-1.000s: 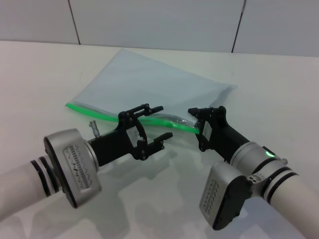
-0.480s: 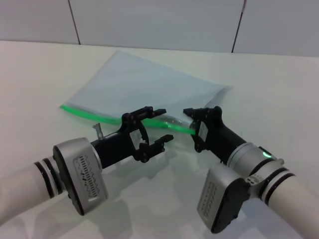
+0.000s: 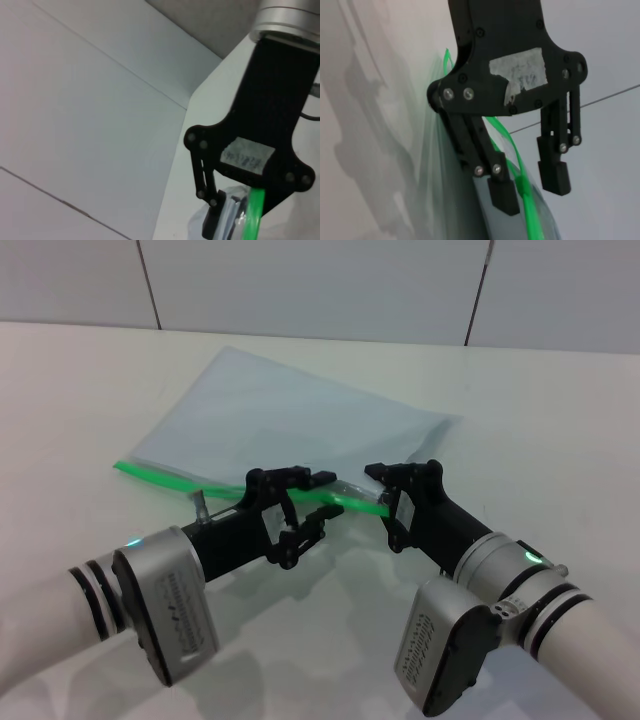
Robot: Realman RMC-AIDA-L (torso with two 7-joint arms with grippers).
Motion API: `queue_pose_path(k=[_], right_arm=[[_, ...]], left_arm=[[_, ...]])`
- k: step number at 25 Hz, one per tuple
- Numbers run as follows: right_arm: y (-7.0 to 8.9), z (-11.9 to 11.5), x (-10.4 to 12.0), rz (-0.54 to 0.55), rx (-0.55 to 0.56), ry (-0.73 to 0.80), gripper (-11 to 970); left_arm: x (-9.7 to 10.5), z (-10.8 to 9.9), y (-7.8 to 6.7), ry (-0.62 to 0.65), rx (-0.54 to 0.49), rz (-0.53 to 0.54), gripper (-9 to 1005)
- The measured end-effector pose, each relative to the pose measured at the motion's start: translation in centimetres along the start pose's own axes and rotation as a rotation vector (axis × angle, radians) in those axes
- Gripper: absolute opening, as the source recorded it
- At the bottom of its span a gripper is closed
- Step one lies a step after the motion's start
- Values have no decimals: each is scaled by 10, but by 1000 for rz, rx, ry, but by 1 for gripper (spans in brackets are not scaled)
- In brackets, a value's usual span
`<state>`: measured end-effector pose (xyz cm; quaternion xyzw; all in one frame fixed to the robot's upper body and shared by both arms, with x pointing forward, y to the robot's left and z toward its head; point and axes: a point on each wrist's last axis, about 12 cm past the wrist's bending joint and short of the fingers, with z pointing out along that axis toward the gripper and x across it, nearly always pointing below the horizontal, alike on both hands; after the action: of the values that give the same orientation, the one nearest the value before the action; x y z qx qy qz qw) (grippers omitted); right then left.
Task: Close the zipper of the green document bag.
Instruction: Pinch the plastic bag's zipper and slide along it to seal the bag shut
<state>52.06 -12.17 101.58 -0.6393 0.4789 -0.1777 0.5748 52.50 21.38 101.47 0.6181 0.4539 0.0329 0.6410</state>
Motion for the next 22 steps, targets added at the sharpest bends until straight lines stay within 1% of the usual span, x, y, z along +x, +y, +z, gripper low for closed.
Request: queue_pose_path(k=[5, 8, 19, 22], right_arm=[[0, 0, 0, 1, -1, 0, 49], [0, 0, 0, 1, -2, -1, 49], [3, -2, -5, -23, -9, -28, 49], [3, -2, -5, -23, -9, -27, 48]], left_arm=[[-2, 0, -3, -1, 1, 39, 467], [-2, -1, -4, 0, 0, 53, 270], [-2, -1, -4, 2, -2, 58, 225], [-2, -1, -4, 0, 1, 75, 215]])
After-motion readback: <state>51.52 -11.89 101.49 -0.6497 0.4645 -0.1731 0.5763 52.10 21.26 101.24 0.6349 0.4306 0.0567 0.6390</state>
